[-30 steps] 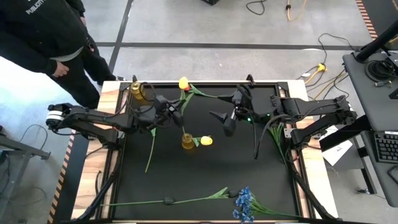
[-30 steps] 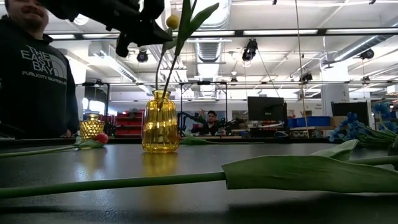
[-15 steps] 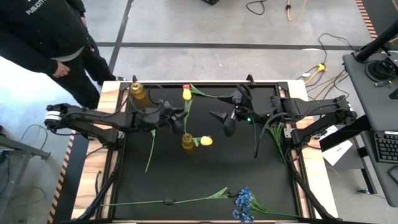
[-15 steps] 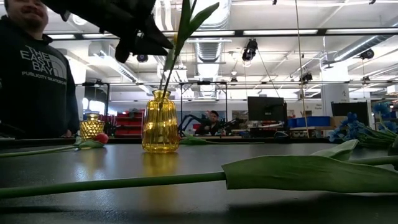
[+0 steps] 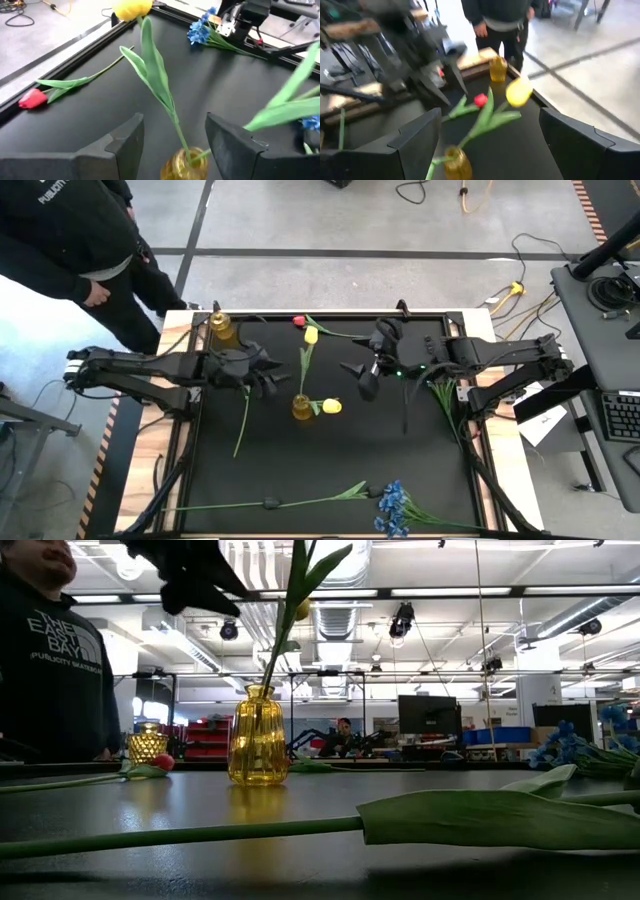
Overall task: Sort flowers into vase by color
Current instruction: Put the top red tulip into the yellow vase
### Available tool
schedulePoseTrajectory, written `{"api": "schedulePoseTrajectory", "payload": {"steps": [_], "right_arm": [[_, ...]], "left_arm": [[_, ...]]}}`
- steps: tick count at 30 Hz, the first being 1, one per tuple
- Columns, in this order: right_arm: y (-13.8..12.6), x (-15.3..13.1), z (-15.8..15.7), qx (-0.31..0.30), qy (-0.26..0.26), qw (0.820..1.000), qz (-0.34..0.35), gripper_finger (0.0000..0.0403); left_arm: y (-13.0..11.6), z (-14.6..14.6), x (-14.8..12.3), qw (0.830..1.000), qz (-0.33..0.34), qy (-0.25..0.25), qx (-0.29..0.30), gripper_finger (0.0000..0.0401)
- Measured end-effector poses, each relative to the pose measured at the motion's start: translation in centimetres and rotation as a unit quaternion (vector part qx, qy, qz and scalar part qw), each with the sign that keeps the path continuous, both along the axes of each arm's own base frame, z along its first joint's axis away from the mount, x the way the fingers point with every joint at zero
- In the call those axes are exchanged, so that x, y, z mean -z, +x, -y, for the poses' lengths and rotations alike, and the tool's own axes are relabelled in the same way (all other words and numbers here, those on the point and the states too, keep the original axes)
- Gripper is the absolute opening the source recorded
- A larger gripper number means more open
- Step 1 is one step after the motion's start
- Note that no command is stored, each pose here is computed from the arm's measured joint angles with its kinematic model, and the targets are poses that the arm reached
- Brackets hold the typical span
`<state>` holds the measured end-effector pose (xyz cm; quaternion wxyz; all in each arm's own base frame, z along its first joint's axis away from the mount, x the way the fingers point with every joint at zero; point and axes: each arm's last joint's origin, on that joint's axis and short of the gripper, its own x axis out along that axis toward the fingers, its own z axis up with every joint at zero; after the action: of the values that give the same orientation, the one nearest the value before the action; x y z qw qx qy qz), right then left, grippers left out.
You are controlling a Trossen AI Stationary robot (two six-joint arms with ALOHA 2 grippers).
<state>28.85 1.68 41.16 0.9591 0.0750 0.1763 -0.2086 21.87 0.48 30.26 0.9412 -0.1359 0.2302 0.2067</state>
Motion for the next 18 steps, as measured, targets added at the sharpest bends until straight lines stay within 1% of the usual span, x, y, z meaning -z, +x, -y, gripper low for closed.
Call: {"api": "schedulePoseTrajectory", "payload": {"steps": [3, 6, 8, 10, 12, 14, 18], "right_arm": [[0.8, 1.0, 1.6, 0.0, 0.024, 0.999, -0.027, 0.0327], [1.6, 2.2, 4.0, 0.001, 0.04, 0.998, -0.057, 0.0327], [1.9, 2.7, 5.9, 0.003, 0.041, 0.997, -0.071, 0.0327], [1.9, 2.8, 8.0, 0.005, 0.035, 0.996, -0.078, 0.0327], [1.4, 2.9, 10.2, 0.006, 0.018, 0.996, -0.088, 0.0327], [1.1, 3.4, 12.3, 0.005, 0.005, 0.994, -0.109, 0.0327], [0.7, 6.5, 16.5, -0.002, -0.01, 0.982, -0.19, 0.0326]], "left_arm": [[-1.5, 0.0, -1.3, 1.0, -0.005, 0.005, 0.004, 0.0199], [-3.1, 0.0, -2.6, 1.0, 0.012, 0.008, 0.005, 0.0199], [-4.1, -0.1, -3.3, 1.0, 0.029, 0.009, 0.005, 0.0199], [-5.2, -0.1, -3.8, 0.999, 0.044, 0.008, 0.005, 0.0199], [-6.1, -0.1, -4.3, 0.998, 0.064, 0.006, 0.004, 0.0199], [-6.8, -0.1, -4.4, 0.998, 0.067, 0.005, 0.003, 0.0199], [-7.7, -0.2, -4.7, 0.997, 0.078, 0.007, 0.004, 0.0199]]}}
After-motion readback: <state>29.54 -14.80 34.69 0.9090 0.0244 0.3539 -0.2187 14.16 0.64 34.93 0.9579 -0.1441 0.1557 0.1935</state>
